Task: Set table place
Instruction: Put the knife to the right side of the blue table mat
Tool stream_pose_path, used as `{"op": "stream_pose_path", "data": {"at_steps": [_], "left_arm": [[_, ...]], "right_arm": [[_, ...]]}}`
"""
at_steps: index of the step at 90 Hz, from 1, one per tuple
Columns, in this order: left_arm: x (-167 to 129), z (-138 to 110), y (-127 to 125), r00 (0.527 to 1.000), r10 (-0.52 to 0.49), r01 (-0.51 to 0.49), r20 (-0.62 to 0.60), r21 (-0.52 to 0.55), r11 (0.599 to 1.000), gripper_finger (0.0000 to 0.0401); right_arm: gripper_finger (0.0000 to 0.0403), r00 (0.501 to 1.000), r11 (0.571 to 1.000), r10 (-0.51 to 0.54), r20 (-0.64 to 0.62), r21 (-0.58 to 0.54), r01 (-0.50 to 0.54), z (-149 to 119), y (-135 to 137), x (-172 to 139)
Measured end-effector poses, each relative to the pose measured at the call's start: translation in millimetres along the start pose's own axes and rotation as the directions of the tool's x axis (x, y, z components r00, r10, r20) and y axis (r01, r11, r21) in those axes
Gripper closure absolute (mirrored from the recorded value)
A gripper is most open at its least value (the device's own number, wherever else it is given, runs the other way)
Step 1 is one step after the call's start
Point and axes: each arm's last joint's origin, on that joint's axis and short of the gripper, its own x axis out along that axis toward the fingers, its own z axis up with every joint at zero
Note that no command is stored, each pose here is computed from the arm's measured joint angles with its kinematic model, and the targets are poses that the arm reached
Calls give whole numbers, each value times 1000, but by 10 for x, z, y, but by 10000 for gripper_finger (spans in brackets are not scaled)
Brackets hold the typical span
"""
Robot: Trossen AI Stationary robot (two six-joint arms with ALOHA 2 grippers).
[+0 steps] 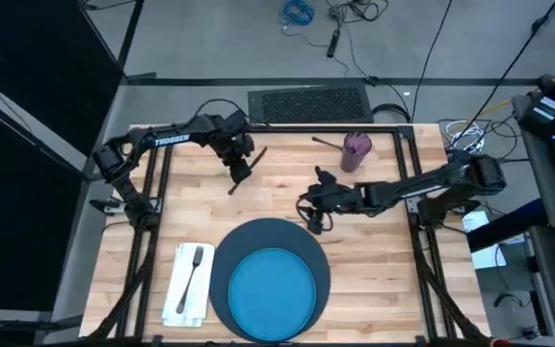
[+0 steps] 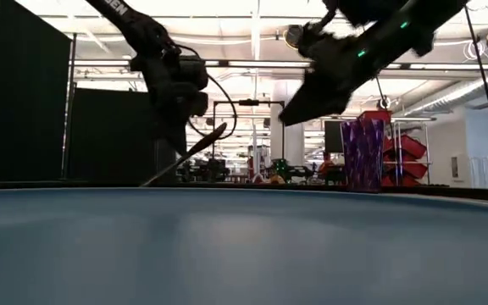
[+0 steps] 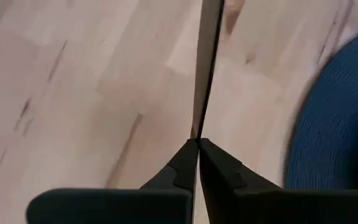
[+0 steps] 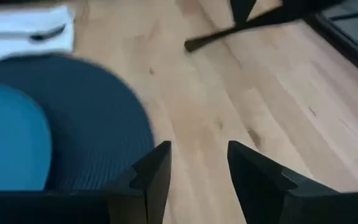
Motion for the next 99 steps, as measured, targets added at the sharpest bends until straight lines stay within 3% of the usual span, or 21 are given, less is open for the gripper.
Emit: {"op": "stream_pose_path", "data": {"at_steps": [13,39,64,75,90,99], "left_arm": [[26,8,-67,1000,-9,9,-3,24,1000,401],[79,34,-215,999,-47,47,3,75,996,401],[57,89,-322,998,-57,54,16,108,993,401],[43,92,-325,998,-55,54,11,68,996,401],[80,7,-329,994,64,-61,-86,40,997,401],[104,-40,-346,987,85,-81,-139,28,996,401]], "right_arm": [[259,995,999,-24,99,35,21,16,-95,212],[259,994,999,12,113,47,-17,-124,-287,521],[259,993,999,-21,112,35,17,-146,-410,578],[259,995,999,-17,103,37,13,-155,-401,578],[259,996,999,-10,92,34,7,-168,-378,576],[259,995,998,31,91,53,-36,-166,-368,576]]}}
